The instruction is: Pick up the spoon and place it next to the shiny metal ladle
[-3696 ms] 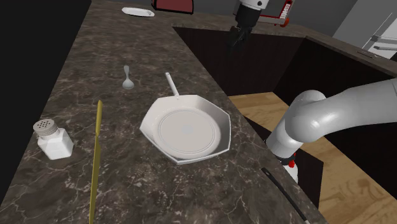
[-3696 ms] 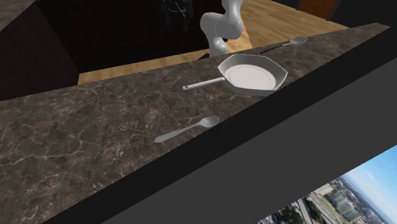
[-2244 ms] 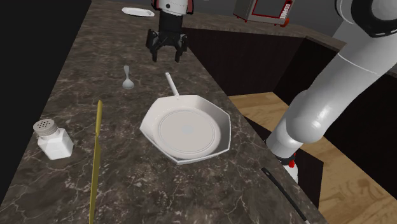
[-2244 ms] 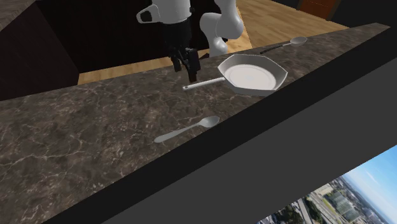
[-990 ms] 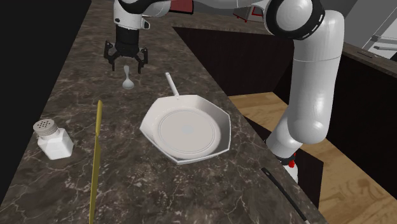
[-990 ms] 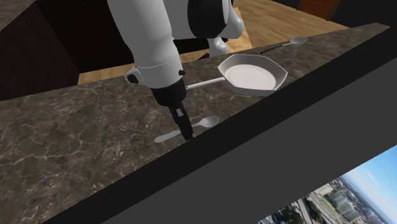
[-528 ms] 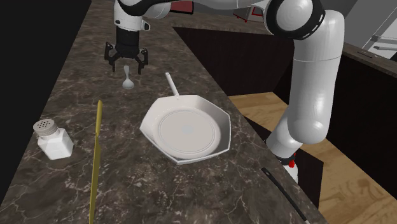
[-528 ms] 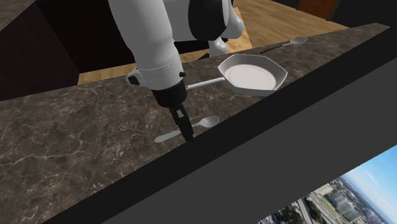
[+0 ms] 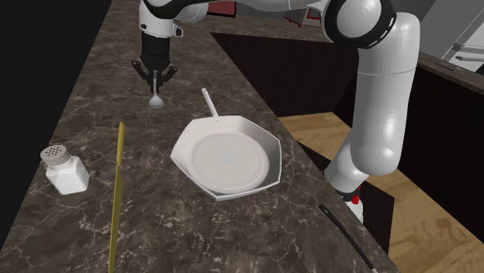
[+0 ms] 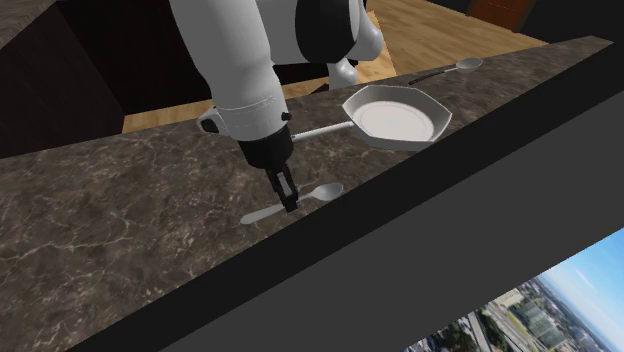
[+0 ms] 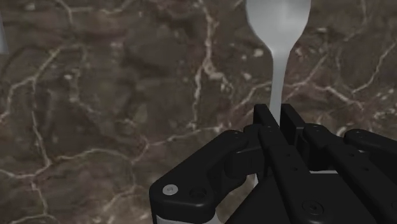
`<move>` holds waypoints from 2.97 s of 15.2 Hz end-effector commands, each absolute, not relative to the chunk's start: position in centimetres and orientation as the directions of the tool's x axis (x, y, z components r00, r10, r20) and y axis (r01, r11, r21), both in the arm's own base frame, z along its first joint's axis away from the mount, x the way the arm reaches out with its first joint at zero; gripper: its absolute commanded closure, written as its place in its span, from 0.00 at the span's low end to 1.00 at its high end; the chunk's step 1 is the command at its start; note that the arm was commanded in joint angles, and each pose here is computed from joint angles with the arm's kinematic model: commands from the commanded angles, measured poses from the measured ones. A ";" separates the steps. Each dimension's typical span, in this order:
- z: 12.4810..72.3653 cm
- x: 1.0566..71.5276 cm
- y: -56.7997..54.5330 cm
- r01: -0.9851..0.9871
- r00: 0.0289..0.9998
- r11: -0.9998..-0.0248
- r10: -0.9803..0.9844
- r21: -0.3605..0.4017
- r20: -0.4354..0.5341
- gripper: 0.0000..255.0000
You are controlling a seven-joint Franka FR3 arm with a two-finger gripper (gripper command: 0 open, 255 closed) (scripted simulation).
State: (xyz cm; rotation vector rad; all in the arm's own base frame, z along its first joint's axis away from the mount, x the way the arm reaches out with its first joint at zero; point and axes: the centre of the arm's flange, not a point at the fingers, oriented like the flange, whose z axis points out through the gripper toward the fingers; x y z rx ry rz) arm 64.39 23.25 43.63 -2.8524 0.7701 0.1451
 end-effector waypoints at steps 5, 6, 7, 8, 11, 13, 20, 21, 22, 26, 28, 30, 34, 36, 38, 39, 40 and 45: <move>45.1 64.3 23.3 -0.507 0.861 -0.849 -0.489 -0.150 -0.142 1.00; 45.7 64.3 23.3 -0.507 0.861 -0.849 -0.489 -0.150 -0.142 1.00; 46.2 64.3 23.3 -0.507 0.861 -0.849 -0.489 -0.150 -0.142 1.00; 46.7 64.3 23.3 -0.507 0.861 -0.849 -0.489 -0.150 -0.142 1.00; 48.3 64.3 23.3 -0.507 0.861 -0.849 -0.489 -0.150 -0.142 1.00; 49.4 64.3 23.3 -0.507 0.861 -0.849 -0.489 -0.150 -0.142 1.00; 53.1 64.3 23.3 -0.507 0.861 -0.849 -0.489 -0.150 -0.142 1.00; 53.6 64.3 23.3 -0.507 0.861 -0.849 -0.489 -0.150 -0.142 1.00; 54.1 64.3 23.3 -0.507 0.861 -0.849 -0.489 -0.150 -0.142 1.00; 54.6 60.4 22.8 -0.507 0.861 -0.849 -0.489 -0.150 -0.142 1.00; 54.6 57.8 22.5 -0.507 0.861 -0.849 -0.489 -0.150 -0.142 1.00; 54.6 55.2 22.1 -0.507 0.861 -0.849 -0.489 -0.150 -0.142 1.00; 54.6 49.9 21.5 -0.507 0.861 -0.849 -0.489 -0.150 -0.142 1.00; 54.6 47.3 21.1 -0.507 0.861 -0.849 -0.489 -0.150 -0.142 1.00; 54.6 44.7 20.8 -0.507 0.861 -0.849 -0.489 -0.150 -0.142 1.00; 54.6 43.4 20.6 -0.507 0.861 -0.849 -0.489 -0.150 -0.142 1.00; 54.6 42.1 20.5 -0.507 0.861 -0.849 -0.489 -0.150 -0.142 1.00; 54.7 35.5 19.7 -0.507 0.861 -0.849 -0.489 -0.150 -0.142 1.00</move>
